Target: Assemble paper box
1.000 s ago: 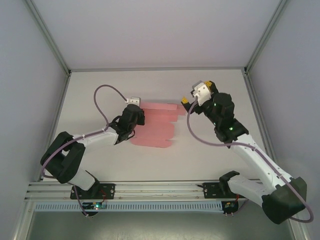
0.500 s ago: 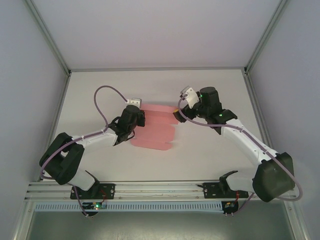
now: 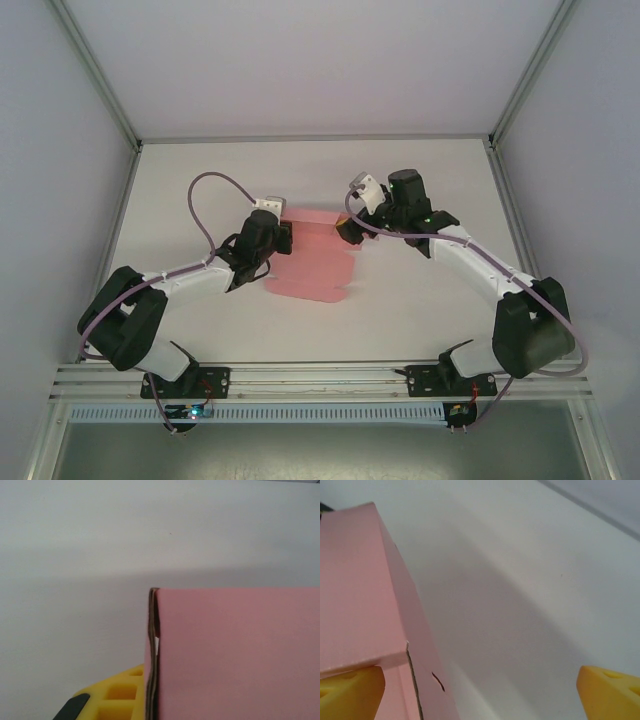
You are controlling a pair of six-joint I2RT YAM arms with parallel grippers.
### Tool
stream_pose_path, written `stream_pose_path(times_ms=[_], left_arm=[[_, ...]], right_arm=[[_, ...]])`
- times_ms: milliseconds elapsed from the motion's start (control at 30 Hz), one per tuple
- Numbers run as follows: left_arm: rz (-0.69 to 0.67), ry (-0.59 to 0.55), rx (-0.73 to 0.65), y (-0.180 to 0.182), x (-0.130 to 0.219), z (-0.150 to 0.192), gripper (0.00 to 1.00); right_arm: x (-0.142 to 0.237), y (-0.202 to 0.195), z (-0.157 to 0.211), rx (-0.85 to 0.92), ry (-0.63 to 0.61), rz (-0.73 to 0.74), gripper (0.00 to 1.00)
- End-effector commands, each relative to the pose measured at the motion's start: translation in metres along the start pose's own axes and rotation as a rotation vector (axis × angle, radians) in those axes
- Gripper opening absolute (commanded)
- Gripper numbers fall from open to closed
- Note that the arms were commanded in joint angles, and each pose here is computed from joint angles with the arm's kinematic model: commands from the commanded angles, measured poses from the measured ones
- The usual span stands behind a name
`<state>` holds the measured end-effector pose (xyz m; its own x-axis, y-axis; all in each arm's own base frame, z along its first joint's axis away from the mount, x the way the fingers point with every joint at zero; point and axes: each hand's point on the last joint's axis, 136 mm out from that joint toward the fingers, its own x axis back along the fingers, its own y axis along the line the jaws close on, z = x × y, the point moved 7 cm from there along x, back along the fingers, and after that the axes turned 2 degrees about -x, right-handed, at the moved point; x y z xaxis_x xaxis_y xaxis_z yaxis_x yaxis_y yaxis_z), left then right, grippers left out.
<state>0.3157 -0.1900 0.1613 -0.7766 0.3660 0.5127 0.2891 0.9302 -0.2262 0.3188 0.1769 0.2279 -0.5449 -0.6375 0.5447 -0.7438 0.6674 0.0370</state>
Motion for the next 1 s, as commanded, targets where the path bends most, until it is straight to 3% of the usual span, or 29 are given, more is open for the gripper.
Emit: stream_pose_path(times_ms=[0,300,567,733,967], left_arm=[[0.128,-0.069,0.049,-0.019,-0.001,-0.022,0.00],[0.216,-0.039,0.123,-0.029,-0.008,-0.022,0.00],[0.185,-0.024,0.168,-0.025,-0.010,-0.016,0.00],[0.028,-0.031,0.253,-0.008,-0.013,-0.017,0.00],[-0.023,-0.090,0.283,-0.002,-0.009,-0.029,0.00]], right_arm=[[-0.007,0.004,-0.016,-0.011,-0.150,0.015,0.98],[-0.007,-0.003,-0.024,-0.083,-0.487,0.198,0.98],[-0.003,-0.014,-0.024,-0.132,-0.507,0.331,0.98],[0.011,-0.004,-0.014,-0.140,-0.434,0.274,0.98],[0.039,0.009,0.031,-0.430,-0.175,0.277,0.98]])
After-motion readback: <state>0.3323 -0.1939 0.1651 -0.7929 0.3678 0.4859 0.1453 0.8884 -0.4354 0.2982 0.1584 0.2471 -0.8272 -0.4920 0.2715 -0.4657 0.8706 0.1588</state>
